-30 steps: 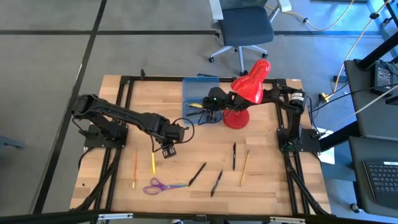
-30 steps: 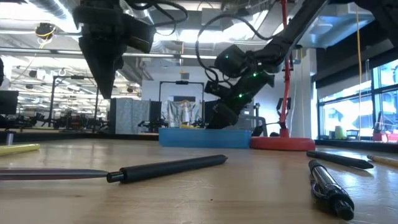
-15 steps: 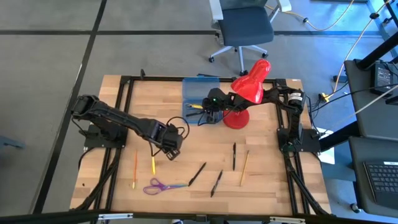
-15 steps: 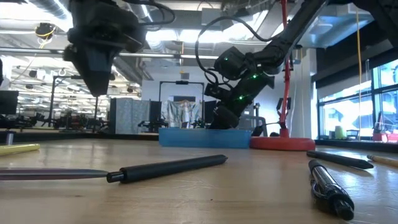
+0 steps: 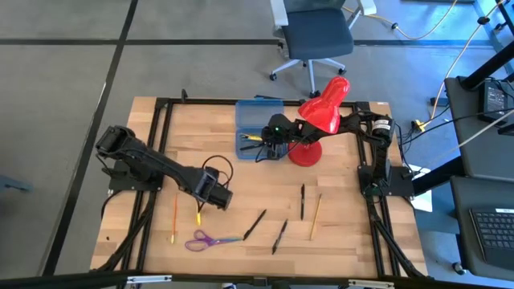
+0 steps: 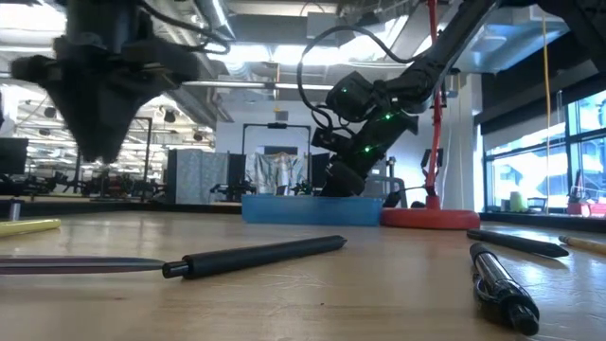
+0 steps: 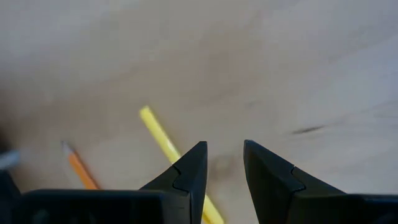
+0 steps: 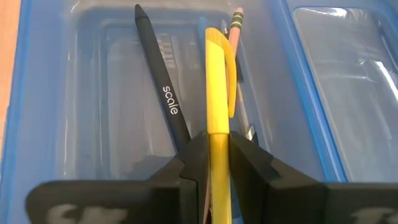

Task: Pick & place school supplies into a supply box
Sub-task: Put the yellow pen into the blue supply box

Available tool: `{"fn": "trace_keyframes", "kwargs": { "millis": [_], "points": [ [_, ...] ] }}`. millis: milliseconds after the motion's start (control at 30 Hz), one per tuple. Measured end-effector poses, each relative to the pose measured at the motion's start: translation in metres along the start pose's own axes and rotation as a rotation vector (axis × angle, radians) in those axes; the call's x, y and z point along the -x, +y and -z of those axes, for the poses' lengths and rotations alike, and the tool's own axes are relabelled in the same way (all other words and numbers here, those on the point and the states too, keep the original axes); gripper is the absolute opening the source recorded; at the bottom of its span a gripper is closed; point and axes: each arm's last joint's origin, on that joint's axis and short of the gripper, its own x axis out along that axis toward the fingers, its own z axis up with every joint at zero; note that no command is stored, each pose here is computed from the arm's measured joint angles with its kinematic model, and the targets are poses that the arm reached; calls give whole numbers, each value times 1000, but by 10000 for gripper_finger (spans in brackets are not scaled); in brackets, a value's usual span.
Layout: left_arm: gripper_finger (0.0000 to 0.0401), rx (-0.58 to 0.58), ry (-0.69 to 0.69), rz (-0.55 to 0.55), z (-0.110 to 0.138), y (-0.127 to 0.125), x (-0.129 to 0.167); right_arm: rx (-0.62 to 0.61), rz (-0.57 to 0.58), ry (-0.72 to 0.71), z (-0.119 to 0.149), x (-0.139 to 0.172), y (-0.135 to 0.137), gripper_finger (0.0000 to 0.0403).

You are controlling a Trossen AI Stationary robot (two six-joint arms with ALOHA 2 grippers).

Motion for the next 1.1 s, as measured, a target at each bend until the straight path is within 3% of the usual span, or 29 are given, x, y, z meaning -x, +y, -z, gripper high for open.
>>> {"fn": "trace_keyframes", "kwargs": {
  "millis": [233, 567, 1100],
  "points": [
    [98, -28, 1, -31, 14, -3, -8, -22, 2, 0, 0, 0, 0, 67],
    [107, 54, -11, -32, 15, -3, -9, -28, 1, 4, 0, 0, 0, 67],
    [214, 189, -10, -21, 43, 0, -6, -51, 0, 12, 1, 0, 0, 67]
  ]
}}
